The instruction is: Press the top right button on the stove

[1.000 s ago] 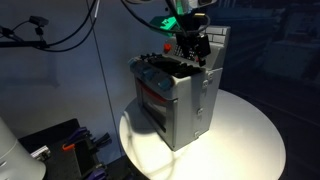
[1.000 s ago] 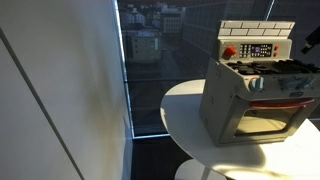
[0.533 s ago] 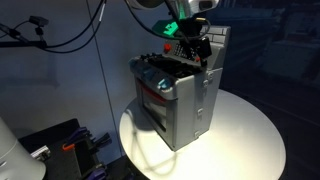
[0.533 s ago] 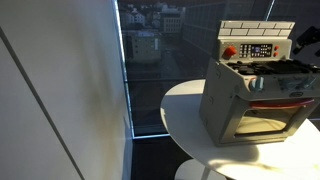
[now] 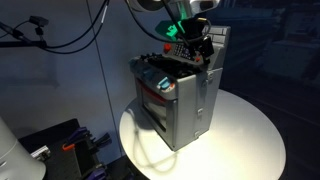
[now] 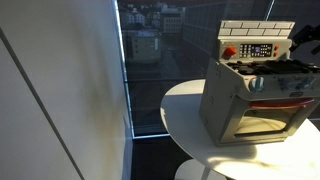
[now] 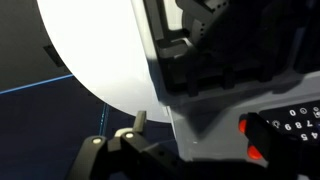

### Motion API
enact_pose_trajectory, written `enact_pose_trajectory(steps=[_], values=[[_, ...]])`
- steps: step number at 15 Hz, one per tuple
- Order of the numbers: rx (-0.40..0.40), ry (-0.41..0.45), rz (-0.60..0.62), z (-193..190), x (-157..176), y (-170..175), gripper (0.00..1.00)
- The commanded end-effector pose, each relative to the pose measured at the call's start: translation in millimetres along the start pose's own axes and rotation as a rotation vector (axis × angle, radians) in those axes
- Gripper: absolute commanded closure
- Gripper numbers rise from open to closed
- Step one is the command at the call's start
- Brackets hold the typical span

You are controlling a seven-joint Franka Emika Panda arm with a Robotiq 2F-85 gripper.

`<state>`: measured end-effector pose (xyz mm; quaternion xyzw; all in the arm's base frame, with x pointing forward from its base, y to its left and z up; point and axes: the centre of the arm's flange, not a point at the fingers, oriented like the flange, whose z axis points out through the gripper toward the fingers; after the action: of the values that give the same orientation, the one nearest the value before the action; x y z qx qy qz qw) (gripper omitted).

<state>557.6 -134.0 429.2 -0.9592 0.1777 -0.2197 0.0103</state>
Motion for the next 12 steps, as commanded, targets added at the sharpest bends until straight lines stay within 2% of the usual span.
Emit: enact_pose_trajectory(steps=[1, 12], values=[[0.002, 0.024, 0.028, -0.1, 12.0, -4.1, 0.0], [-0.001, 0.028, 0.038, 7.0, 22.2, -11.5, 0.0]])
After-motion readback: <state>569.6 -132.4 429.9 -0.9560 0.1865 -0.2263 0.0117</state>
